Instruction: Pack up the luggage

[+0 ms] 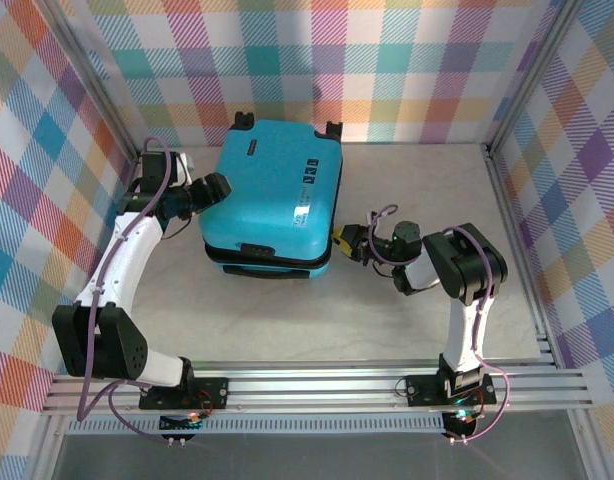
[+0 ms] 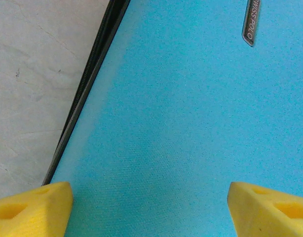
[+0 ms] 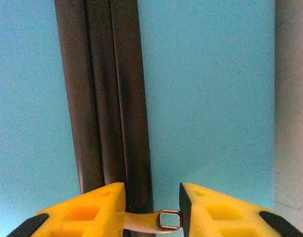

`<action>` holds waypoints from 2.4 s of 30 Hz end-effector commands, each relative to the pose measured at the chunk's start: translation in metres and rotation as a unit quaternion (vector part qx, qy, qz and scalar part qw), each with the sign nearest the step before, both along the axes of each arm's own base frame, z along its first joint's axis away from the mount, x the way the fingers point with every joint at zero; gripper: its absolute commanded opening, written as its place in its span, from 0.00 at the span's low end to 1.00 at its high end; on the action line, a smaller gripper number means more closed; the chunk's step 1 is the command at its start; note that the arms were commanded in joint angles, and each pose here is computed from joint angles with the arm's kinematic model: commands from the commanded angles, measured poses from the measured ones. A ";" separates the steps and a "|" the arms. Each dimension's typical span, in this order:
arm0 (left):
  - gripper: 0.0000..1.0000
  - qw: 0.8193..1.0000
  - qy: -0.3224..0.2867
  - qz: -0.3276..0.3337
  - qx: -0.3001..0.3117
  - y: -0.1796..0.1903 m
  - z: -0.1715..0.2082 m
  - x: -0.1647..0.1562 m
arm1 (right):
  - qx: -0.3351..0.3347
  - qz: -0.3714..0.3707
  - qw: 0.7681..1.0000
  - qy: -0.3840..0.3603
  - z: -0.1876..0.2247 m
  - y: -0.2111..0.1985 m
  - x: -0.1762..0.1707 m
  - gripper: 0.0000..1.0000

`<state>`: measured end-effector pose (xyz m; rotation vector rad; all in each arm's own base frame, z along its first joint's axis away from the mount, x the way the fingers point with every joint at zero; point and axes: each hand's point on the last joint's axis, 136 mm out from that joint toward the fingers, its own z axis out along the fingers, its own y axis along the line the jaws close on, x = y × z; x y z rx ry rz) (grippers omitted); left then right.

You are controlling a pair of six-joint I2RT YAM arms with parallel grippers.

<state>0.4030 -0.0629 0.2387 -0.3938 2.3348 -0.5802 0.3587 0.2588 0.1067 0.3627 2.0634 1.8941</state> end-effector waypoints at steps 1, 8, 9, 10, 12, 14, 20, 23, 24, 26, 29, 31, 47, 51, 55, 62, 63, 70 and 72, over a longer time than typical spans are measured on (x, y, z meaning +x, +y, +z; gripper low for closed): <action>0.82 1.000 -0.001 -0.015 -0.002 -0.005 0.003 -0.009 | 0.015 0.016 0.999 -0.042 0.025 0.003 -0.010 0.35; 0.82 1.000 -0.003 -0.017 -0.002 -0.006 0.004 -0.010 | 0.015 0.010 0.999 -0.051 0.031 -0.002 -0.011 0.33; 0.82 1.000 -0.003 -0.016 -0.002 -0.005 0.004 -0.009 | 0.016 0.011 0.998 -0.052 0.033 -0.002 -0.011 0.32; 0.82 1.000 -0.004 -0.016 -0.002 -0.005 0.005 -0.010 | 0.016 0.010 0.998 -0.053 0.033 -0.002 -0.011 0.31; 0.82 1.000 -0.003 -0.016 -0.002 -0.005 0.005 -0.010 | 0.015 0.010 0.998 -0.054 0.034 -0.003 -0.011 0.29; 0.82 1.000 -0.004 -0.017 -0.001 -0.005 0.005 -0.010 | 0.015 0.010 0.998 -0.057 0.036 -0.003 -0.012 0.27; 0.82 1.000 -0.003 -0.015 -0.001 -0.004 0.004 -0.011 | 0.004 0.011 0.998 -0.064 0.037 -0.004 -0.015 0.22; 0.82 1.000 -0.002 -0.014 0.000 -0.004 0.004 -0.012 | -0.009 0.012 0.997 -0.073 0.038 -0.005 -0.018 0.20; 0.82 1.000 -0.003 -0.014 0.000 -0.004 0.004 -0.013 | -0.013 0.012 0.997 -0.076 0.039 -0.005 -0.019 0.18; 0.82 1.000 -0.002 -0.012 0.001 -0.003 0.003 -0.014 | -0.028 0.014 0.996 -0.080 0.039 -0.006 -0.022 0.16; 0.82 1.000 -0.003 -0.011 -0.001 -0.003 0.003 -0.016 | -0.058 0.020 0.995 -0.083 0.038 -0.008 -0.027 0.14; 0.82 1.000 -0.004 -0.010 -0.001 -0.003 0.004 -0.018 | -0.081 0.023 0.993 -0.086 0.036 -0.010 -0.030 0.14; 0.82 1.000 -0.002 -0.007 -0.005 -0.003 0.000 -0.024 | -0.119 0.045 0.989 -0.070 0.018 -0.007 -0.027 0.26; 0.82 1.000 -0.006 -0.001 -0.002 -0.001 0.004 -0.029 | -0.117 0.041 0.991 -0.059 0.009 -0.007 -0.024 0.38; 0.82 1.000 -0.011 0.019 0.014 0.009 0.009 -0.038 | -0.110 0.036 0.992 -0.053 0.003 -0.006 -0.020 0.48; 0.82 0.998 -0.013 0.049 0.025 0.019 0.006 -0.055 | -0.082 0.040 0.995 -0.048 0.000 -0.002 -0.017 0.54; 0.82 0.998 -0.011 0.051 0.024 0.019 0.002 -0.056 | -0.077 0.042 0.995 -0.049 0.000 -0.001 -0.016 0.54; 0.82 0.998 0.000 0.066 0.023 0.023 -0.014 -0.060 | -0.057 0.046 0.996 -0.059 0.005 0.002 -0.013 0.50; 0.82 0.998 0.003 0.065 0.023 0.023 -0.016 -0.060 | -0.053 0.048 0.996 -0.061 0.007 0.003 -0.013 0.47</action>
